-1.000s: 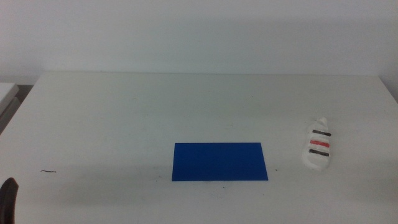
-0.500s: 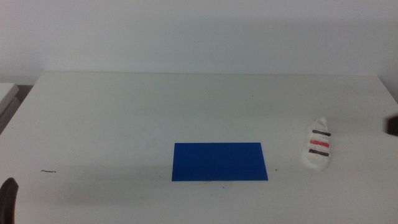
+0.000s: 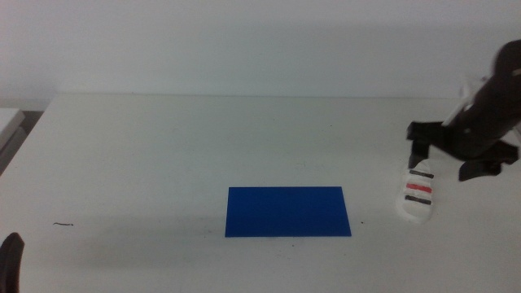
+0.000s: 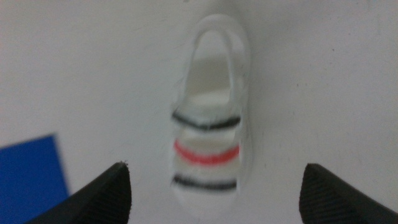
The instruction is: Use one arm to grab the shoe from the table and place it on the mat.
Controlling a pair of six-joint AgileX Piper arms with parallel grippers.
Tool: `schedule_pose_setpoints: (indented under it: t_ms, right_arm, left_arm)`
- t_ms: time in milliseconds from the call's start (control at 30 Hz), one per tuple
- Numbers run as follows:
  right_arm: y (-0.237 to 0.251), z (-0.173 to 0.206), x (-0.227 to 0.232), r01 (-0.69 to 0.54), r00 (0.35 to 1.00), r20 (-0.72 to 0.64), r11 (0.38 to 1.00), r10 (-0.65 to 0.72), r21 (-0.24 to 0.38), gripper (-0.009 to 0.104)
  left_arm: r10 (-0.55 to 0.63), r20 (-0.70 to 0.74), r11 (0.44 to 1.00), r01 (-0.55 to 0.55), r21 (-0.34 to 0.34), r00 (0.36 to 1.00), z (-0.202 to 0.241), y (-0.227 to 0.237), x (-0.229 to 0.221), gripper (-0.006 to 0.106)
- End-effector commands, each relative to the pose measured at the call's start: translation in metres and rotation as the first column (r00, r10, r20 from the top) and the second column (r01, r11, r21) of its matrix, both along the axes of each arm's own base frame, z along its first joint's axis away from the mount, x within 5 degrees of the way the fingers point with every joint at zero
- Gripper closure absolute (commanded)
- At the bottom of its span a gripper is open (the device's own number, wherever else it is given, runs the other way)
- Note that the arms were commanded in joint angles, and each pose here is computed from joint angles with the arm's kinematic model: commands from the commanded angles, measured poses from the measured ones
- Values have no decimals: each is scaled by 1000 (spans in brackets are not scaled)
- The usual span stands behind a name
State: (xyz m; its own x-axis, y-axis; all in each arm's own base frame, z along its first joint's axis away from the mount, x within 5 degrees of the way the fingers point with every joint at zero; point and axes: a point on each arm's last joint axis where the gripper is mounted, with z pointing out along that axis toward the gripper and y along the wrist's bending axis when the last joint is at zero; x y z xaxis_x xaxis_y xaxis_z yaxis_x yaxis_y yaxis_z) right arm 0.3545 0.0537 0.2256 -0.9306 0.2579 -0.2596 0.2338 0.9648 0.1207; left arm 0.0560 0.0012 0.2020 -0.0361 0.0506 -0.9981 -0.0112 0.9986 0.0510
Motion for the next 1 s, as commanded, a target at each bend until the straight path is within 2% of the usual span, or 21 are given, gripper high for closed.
schedule_pose_setpoints:
  t_ms: [0,300,367,467,533,567,700,833,967]
  right_arm:
    - [3,-14,13,18,1000,-11,1000,-18,-24,21]
    - [12,-69,34,6,999,-36,999,-7,-41,38]
    - [12,-75,34,4,999,-50,999,-6,-46,46]
    - [14,-76,34,-7,998,-60,998,4,-56,75]
    - [22,-64,30,-8,998,-62,998,4,-64,97]
    - [27,-55,28,-13,998,-57,997,9,-76,97]
    - [78,-18,20,-86,996,-35,990,82,-115,89]
    - [147,-8,14,-153,987,29,985,156,-78,88]
    - [196,-15,4,-206,978,12,977,207,-56,88]
  left_arm:
    - [-2,8,1000,2,-5,1000,1,0,0,7]
    - [-2,8,1000,2,-5,1000,1,0,0,7]
    - [-2,8,1000,2,-5,1000,1,0,0,7]
    - [-2,8,1000,2,-5,1000,1,0,0,7]
    - [-2,8,1000,2,-5,1000,1,0,0,7]
    - [-2,8,1000,2,-5,1000,1,0,0,7]
    - [-2,8,1000,2,-5,1000,1,0,0,7]
    - [-2,8,1000,2,-5,1000,1,0,0,7]
    - [-2,8,1000,2,-5,1000,1,0,0,7]
